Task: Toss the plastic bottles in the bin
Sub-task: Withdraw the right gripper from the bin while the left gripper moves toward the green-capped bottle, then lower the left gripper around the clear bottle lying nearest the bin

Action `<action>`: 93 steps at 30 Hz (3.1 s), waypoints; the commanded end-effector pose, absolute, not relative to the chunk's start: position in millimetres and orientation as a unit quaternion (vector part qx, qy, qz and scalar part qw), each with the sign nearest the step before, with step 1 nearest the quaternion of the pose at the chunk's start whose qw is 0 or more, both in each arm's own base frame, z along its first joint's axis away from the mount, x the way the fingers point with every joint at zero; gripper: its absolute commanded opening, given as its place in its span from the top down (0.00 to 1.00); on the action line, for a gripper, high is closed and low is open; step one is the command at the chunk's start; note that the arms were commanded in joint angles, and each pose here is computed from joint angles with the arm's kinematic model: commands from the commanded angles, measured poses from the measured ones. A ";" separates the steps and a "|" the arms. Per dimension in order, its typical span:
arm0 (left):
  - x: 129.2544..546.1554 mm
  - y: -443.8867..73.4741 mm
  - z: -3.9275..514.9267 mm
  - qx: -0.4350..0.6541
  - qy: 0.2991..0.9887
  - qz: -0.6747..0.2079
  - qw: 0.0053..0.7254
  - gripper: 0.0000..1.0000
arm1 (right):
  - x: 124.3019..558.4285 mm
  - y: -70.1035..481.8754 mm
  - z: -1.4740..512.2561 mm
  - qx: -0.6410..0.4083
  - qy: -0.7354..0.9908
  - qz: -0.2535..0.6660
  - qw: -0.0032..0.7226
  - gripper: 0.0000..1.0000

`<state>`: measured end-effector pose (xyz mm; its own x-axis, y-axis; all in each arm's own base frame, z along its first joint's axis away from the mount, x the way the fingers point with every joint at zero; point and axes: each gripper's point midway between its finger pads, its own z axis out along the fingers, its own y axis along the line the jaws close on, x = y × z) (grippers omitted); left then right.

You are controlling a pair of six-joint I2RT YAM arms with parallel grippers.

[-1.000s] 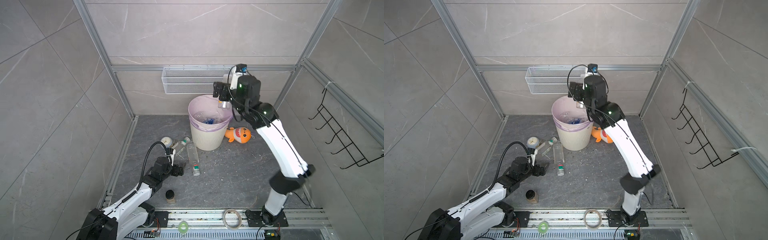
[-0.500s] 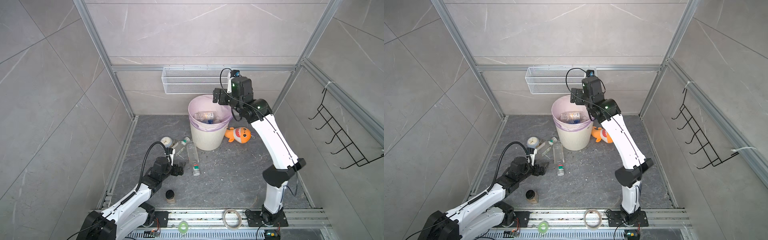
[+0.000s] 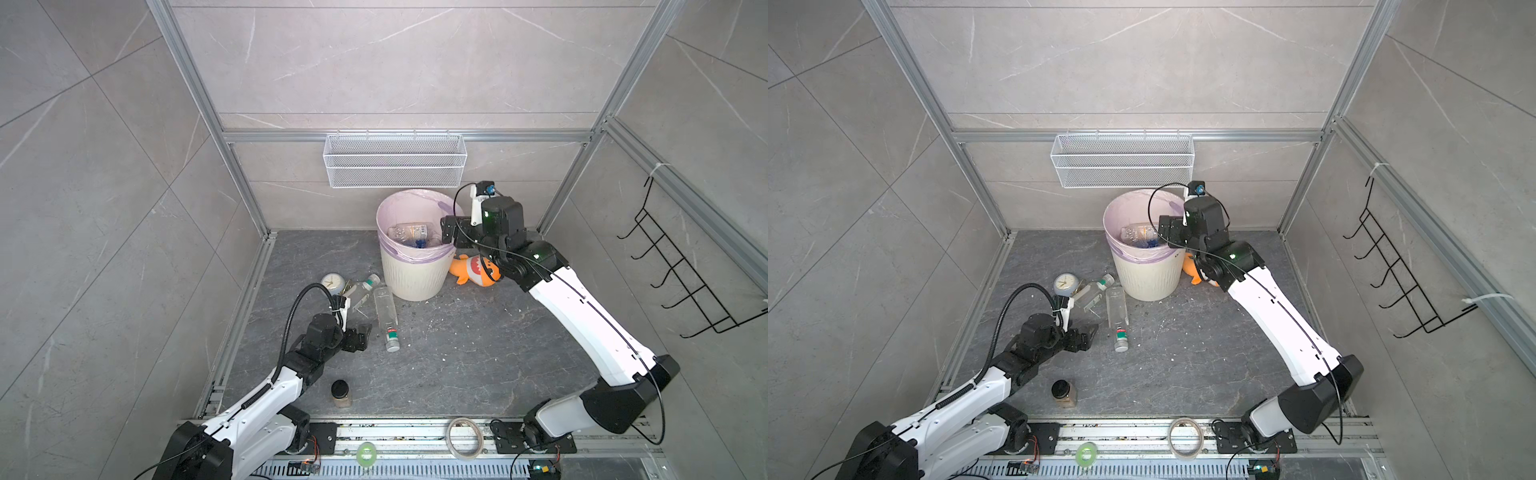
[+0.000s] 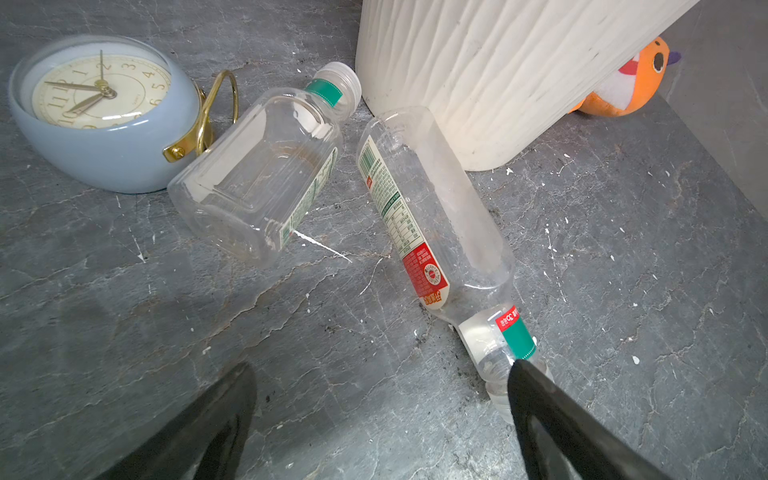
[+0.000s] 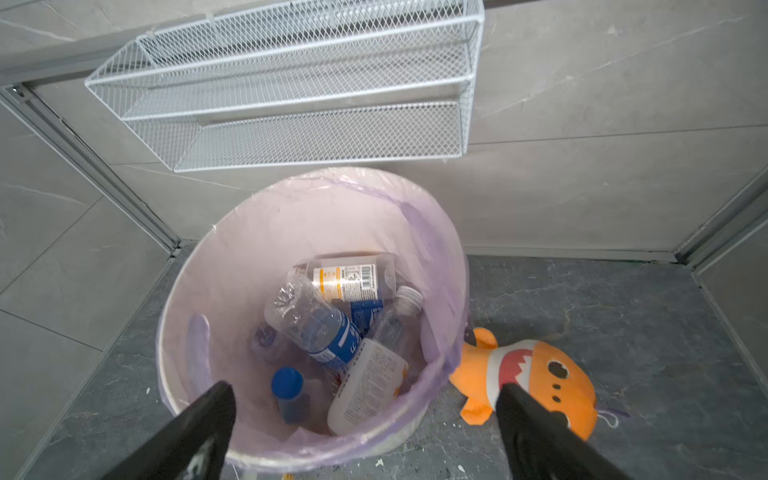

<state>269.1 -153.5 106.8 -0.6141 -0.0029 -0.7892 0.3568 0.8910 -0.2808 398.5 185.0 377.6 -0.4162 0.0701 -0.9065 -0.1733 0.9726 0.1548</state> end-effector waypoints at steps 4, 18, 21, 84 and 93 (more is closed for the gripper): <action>280.0 -154.4 112.6 0.094 0.870 -0.205 0.439 0.00 | 363.0 161.1 338.4 -0.009 0.836 0.119 0.535 0.01; 292.9 -154.9 133.5 0.054 0.872 -0.209 0.439 0.00 | 271.4 110.8 185.3 -0.004 0.882 0.103 0.460 0.01; 293.7 -161.2 136.8 0.056 0.872 -0.223 0.432 0.00 | 259.9 107.2 175.9 0.011 0.882 0.119 0.455 0.01; 361.8 -241.2 62.4 0.049 0.950 -0.113 0.287 0.16 | 237.6 98.9 133.4 0.033 0.878 0.148 0.454 0.00; 356.6 -239.1 51.5 0.057 0.955 -0.094 0.275 0.23 | 237.8 99.1 133.3 0.032 0.878 0.148 0.454 0.00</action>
<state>351.8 -239.3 46.7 -0.8482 0.0553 -0.5267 0.1684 0.9711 -0.1693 238.1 97.7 136.7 -0.5827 0.1754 -0.7935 -0.0811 0.9590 0.2715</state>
